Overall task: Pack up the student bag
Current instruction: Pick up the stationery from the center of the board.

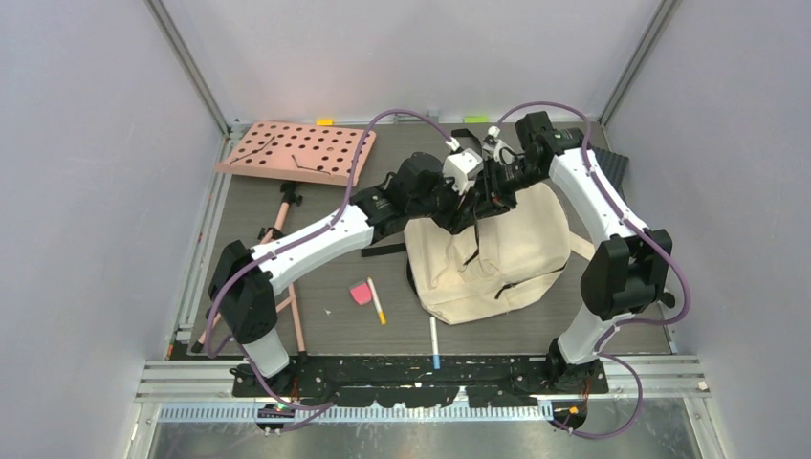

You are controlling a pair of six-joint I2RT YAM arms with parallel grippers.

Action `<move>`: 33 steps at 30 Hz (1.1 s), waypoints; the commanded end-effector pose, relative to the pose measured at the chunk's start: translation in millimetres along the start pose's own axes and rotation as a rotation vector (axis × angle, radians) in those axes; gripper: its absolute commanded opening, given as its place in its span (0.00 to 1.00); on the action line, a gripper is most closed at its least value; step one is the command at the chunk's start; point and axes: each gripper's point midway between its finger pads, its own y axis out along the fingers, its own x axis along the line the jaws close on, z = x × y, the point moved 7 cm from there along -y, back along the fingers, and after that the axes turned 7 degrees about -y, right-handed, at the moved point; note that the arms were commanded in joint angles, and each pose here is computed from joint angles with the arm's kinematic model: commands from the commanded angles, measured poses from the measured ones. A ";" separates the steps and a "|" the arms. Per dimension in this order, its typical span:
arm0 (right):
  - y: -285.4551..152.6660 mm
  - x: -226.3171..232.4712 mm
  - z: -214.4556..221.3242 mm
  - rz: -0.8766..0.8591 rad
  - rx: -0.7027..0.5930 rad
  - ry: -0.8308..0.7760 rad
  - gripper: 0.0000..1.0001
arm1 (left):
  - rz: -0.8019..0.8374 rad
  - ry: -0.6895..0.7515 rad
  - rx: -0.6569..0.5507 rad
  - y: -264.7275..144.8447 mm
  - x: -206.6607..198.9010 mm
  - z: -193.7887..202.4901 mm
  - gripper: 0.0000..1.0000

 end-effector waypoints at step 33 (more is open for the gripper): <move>42.6 -90.2 -23.1 0.168 -0.387 -0.010 0.03 | -0.244 -0.668 -0.070 -41.1 92.4 48.0 0.83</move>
